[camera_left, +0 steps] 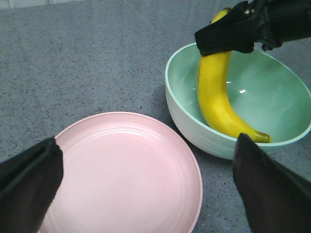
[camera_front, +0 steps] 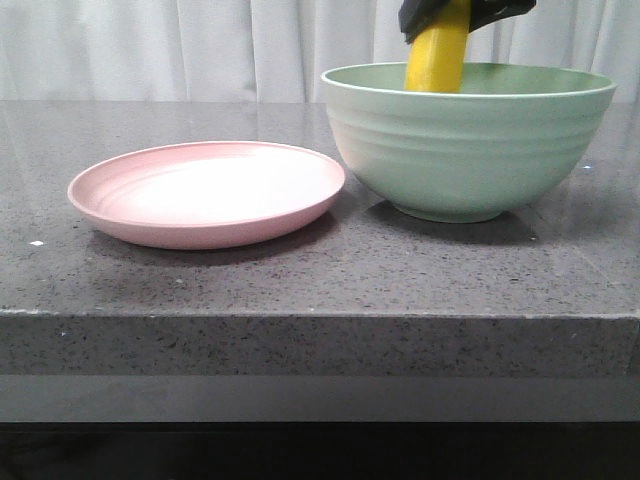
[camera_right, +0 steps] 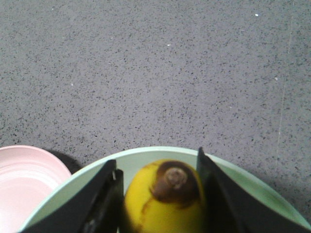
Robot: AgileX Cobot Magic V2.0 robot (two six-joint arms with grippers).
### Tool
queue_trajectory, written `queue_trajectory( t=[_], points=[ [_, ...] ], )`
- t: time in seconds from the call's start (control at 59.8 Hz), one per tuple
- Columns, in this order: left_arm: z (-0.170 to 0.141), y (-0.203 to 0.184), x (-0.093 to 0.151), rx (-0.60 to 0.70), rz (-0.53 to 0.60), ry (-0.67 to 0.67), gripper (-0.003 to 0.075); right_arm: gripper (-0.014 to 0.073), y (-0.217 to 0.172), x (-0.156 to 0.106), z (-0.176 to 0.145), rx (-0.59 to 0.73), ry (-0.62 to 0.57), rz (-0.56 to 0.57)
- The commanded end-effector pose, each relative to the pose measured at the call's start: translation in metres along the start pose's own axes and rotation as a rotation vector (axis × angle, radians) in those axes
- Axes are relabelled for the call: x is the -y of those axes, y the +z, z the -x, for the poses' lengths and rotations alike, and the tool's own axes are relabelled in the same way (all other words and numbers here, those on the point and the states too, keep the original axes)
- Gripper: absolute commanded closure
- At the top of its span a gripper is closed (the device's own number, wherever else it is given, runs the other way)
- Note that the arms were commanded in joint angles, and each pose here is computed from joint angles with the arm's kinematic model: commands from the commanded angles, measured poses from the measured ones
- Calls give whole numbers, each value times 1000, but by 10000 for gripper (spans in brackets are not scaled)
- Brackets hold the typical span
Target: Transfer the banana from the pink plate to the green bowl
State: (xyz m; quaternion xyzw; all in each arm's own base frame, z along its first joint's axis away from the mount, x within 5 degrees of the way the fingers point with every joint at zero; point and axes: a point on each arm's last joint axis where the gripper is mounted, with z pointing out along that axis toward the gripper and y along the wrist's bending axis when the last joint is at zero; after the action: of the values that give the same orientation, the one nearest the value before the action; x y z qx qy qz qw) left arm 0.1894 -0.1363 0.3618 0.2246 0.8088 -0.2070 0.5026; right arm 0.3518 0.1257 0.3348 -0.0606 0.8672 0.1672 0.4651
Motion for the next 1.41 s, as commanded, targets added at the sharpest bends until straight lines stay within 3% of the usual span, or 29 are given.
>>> queue_trajectory(
  t=[0.0,0.217,0.435,1.004,1.087,1.204,1.288,1.388],
  points=[
    [19,-11,3,131,-10,-1,29,419,-23,-5,28,163,-13,17],
    [19,-11,3,131,-10,-1,29,299,-23,-5,29,167,-13,17],
    [19,-11,3,131,-10,-1,29,110,-23,-5,29,171,-13,17],
    [19,-11,3,131,-10,-1,29,109,-23,-5,29,172,-13,17],
    [19,-11,3,131,-10,-1,30,133,-23,-5,29,173,-13,17],
    [19,-11,3,131,-10,-1,48,291,-24,-5,30,177,-13,17],
    [19,-11,3,131,-10,-1,129,416,-25,-6,30,181,-14,18],
    [19,-11,3,131,-10,-1,299,524,-26,-6,31,184,-14,19]
  ],
)
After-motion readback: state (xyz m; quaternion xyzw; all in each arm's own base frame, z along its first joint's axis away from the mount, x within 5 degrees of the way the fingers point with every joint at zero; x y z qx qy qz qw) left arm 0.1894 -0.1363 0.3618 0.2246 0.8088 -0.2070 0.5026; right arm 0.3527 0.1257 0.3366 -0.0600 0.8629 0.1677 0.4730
